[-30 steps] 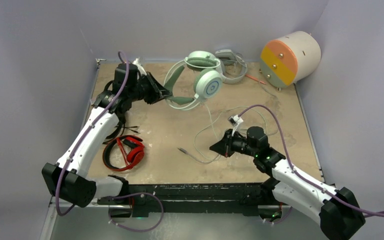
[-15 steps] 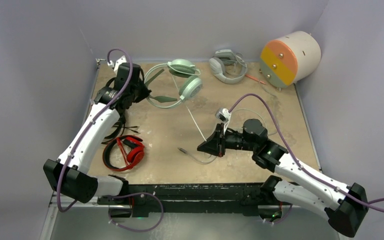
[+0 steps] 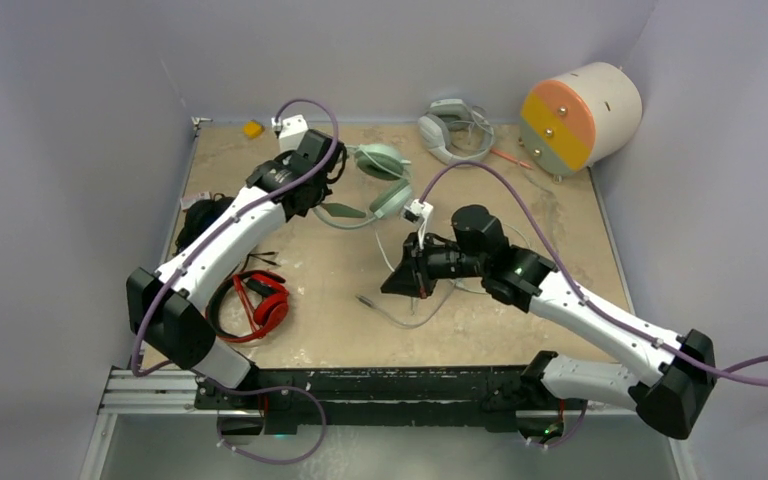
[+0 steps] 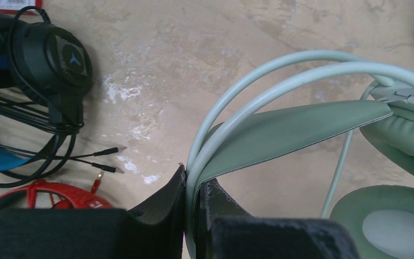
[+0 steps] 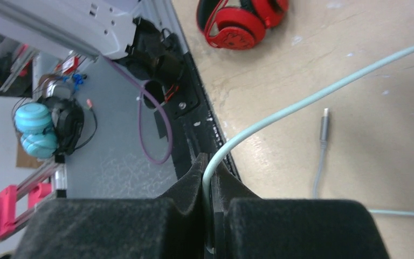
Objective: Wrap the headphones
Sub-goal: Wrap the headphones cable around the headphones.
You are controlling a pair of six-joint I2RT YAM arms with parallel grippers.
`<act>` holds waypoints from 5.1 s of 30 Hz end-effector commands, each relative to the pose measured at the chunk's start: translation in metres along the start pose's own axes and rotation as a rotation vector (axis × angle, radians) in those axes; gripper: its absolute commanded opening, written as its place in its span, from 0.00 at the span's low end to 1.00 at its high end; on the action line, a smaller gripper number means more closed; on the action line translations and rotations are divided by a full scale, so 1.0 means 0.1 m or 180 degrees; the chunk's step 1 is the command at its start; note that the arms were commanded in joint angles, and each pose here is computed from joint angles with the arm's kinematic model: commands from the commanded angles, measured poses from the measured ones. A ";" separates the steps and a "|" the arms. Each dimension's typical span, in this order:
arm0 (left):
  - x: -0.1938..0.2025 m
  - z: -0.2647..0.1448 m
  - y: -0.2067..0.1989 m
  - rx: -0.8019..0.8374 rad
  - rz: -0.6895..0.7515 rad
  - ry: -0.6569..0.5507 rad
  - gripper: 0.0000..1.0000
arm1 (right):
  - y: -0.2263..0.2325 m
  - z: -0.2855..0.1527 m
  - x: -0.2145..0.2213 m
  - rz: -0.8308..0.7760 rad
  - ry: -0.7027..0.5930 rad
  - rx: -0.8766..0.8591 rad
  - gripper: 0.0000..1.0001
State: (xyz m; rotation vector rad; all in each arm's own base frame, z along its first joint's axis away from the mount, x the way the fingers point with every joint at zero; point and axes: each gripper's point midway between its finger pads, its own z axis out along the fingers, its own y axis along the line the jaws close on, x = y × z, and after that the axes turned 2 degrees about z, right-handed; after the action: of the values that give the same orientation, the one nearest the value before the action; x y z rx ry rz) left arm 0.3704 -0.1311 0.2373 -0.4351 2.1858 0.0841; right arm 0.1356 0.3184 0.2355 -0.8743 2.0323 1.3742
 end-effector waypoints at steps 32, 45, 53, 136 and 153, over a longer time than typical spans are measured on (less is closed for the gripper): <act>1.41 -0.89 -0.41 0.1285 0.2286 0.0644 0.00 | -1.15 -0.85 -0.79 -0.1003 -0.0549 0.2710 0.10; 1.57 -1.40 -0.57 0.2439 0.2154 0.0790 0.00 | -1.39 -0.81 -0.85 -0.0544 -0.0420 0.2352 0.12; 1.46 -1.67 -0.60 0.2768 0.1975 0.0771 0.00 | -1.73 -0.81 -0.63 -0.0096 -0.0473 0.2380 0.13; 0.70 -0.12 0.31 0.0349 0.0268 0.0344 0.00 | -0.29 0.06 -0.64 -0.0709 -0.0439 0.1219 0.05; 1.11 -0.35 0.15 0.0926 0.0764 0.1057 0.00 | -0.98 -0.21 -1.32 -0.2052 -0.0703 0.2666 0.11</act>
State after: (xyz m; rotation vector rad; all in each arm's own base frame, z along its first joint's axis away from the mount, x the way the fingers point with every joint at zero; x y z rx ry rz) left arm 0.2806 -0.1278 0.1535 -0.1394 2.5188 0.0048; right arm 0.2686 0.2985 0.2360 -0.8813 1.8932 0.2730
